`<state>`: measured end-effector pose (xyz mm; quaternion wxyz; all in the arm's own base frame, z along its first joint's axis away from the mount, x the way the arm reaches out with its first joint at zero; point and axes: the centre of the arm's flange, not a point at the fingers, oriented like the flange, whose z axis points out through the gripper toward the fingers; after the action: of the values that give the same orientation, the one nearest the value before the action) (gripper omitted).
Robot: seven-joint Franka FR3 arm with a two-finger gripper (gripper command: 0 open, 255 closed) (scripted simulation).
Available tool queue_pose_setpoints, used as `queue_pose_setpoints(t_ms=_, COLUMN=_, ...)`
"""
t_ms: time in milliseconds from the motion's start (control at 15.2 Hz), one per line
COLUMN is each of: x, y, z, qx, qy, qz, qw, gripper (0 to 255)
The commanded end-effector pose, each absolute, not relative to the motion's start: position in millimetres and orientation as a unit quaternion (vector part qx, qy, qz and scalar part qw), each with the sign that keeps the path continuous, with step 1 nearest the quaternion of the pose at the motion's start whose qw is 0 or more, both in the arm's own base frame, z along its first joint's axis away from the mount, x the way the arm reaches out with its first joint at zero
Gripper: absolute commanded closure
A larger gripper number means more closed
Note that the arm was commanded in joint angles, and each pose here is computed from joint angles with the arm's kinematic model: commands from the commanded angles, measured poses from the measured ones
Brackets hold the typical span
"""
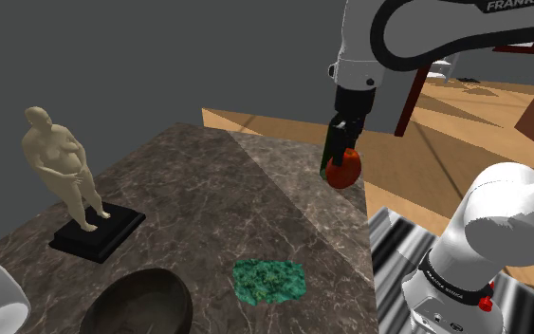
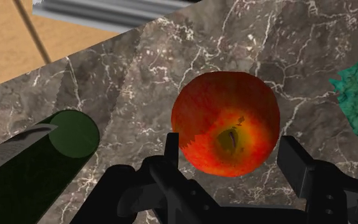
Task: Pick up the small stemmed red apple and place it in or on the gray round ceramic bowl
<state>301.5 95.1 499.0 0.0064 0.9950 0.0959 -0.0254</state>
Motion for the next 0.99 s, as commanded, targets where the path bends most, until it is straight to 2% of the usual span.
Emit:
queue_pose_setpoints(t_ms=0, x=302, y=96, z=510, qx=0.995, qy=0.096, qz=-0.026, qw=0.006, gripper=255)
queue_pose_setpoints(t_ms=330, x=302, y=96, z=533, qx=0.995, qy=0.096, qz=-0.026, qw=0.006, gripper=255)
queue_pose_setpoints(t_ms=924, x=311, y=214, z=542, qx=0.995, qy=0.096, qz=-0.026, qw=0.006, gripper=255)
